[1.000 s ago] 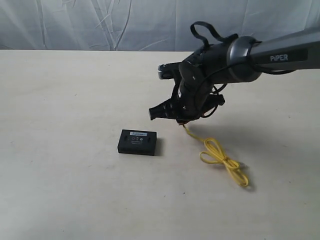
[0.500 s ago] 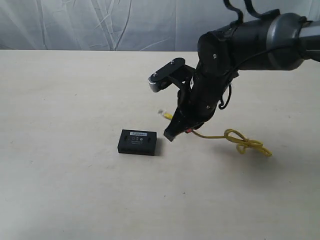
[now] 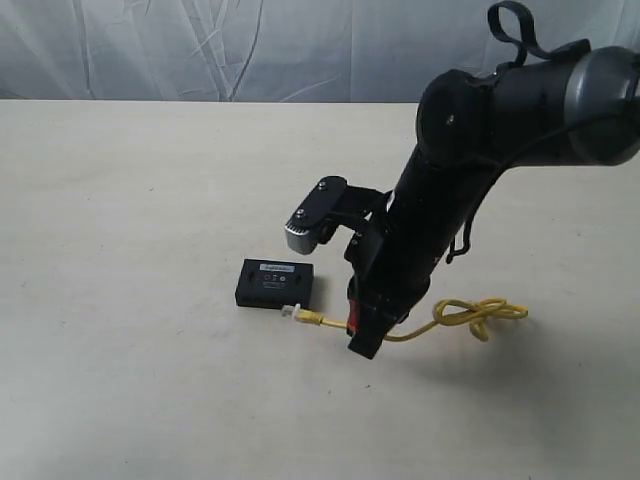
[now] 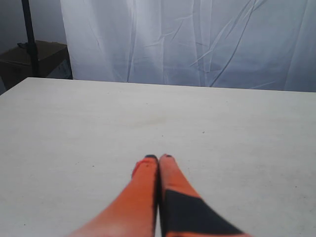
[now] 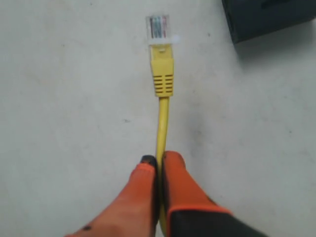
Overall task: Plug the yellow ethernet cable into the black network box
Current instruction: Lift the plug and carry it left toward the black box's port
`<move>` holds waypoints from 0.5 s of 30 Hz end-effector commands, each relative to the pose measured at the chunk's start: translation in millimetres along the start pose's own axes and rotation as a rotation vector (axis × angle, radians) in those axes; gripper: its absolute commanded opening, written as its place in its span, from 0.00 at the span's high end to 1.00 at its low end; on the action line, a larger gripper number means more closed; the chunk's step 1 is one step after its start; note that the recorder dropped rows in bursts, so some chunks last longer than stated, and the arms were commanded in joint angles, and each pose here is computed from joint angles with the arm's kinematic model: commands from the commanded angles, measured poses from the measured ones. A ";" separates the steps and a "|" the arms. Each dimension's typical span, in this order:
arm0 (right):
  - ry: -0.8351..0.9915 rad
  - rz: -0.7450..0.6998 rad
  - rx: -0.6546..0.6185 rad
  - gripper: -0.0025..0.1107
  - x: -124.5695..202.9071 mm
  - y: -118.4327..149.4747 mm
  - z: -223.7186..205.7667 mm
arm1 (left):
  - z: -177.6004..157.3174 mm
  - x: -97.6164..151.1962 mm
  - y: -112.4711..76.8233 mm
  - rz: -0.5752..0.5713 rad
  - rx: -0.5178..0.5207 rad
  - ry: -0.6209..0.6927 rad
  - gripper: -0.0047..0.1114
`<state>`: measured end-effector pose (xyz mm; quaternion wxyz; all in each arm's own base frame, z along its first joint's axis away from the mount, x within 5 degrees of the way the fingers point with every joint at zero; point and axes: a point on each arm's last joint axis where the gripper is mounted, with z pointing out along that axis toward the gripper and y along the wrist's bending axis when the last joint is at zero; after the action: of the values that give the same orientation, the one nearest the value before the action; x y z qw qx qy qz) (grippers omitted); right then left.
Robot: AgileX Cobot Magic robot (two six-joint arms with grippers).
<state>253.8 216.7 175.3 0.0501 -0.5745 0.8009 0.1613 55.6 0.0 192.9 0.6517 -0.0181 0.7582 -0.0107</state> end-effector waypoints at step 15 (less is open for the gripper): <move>-0.006 0.158 0.147 0.98 0.4 -25.4 26.6 | 0.0 0.7 0.2 -0.001 -0.002 -0.007 0.96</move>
<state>270.8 219.3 145.0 0.0671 -0.5163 0.8449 0.1227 55.6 0.0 192.9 0.6517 -0.0181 0.7582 -0.0107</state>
